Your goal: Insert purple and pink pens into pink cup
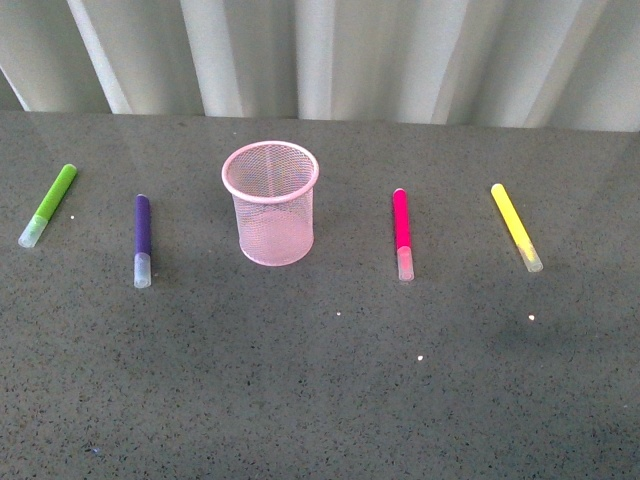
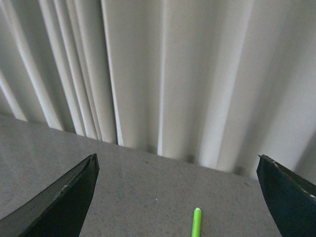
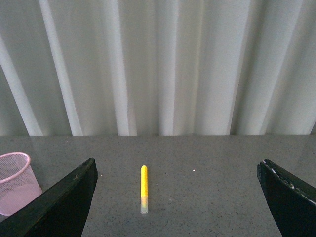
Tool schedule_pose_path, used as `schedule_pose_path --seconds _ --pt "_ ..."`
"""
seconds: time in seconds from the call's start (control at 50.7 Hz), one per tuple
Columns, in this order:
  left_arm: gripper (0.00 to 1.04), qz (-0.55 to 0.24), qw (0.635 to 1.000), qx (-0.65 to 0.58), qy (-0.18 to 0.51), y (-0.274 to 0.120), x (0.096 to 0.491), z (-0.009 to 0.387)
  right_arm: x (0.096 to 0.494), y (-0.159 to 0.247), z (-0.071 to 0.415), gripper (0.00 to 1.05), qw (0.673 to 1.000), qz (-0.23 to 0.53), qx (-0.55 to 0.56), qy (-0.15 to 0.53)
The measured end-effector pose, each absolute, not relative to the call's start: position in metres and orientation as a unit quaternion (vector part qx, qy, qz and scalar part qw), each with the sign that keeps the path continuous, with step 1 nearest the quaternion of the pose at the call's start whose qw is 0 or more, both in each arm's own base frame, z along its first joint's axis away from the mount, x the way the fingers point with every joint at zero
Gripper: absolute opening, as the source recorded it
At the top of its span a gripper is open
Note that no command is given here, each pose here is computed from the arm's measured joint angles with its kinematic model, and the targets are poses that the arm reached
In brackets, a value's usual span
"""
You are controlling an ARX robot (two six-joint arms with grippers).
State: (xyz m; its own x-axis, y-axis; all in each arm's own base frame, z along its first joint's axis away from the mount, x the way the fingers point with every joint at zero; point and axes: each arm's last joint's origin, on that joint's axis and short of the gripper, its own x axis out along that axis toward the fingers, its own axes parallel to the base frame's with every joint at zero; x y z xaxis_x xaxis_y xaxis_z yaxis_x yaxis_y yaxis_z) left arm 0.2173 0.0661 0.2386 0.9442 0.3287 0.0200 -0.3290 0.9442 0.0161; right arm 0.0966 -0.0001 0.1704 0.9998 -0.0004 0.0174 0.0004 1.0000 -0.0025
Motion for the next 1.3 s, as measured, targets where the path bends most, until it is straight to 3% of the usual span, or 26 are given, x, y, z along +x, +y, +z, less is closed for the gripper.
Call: schedule_pose_path --seconds 0.118,0.237,0.355,0.612,0.789,0.967,1.302 --pt "0.98 0.118 0.991 0.005 0.059 0.071 0.239 0.242 0.097 0.000 0.170 0.98 1.000 0.000 -0.001 -0.009" --pt "0.98 0.047 0.978 -0.034 0.199 0.076 0.274 0.236 0.097 0.000 0.170 0.98 1.000 0.000 -0.001 -0.009" --pt "0.98 0.003 0.964 -0.060 0.259 0.076 0.299 0.231 0.097 0.000 0.170 0.98 1.000 0.000 -0.001 -0.009" --pt "0.98 -0.018 0.940 -0.077 0.332 0.068 0.349 0.212 0.097 0.000 0.170 0.98 1.000 0.000 -0.001 -0.009" --pt "0.98 -0.018 0.917 -0.070 0.392 0.053 0.377 0.159 0.097 0.000 0.170 0.98 1.000 0.000 -0.001 -0.009" --pt "0.98 -0.036 0.901 -0.066 0.428 0.038 0.386 0.125 0.097 0.000 0.170 0.98 1.000 0.000 -0.001 -0.009" --pt "0.98 -0.068 0.888 -0.053 0.451 0.011 0.402 0.100 0.097 0.000 0.170 0.98 1.000 0.000 -0.001 -0.009"
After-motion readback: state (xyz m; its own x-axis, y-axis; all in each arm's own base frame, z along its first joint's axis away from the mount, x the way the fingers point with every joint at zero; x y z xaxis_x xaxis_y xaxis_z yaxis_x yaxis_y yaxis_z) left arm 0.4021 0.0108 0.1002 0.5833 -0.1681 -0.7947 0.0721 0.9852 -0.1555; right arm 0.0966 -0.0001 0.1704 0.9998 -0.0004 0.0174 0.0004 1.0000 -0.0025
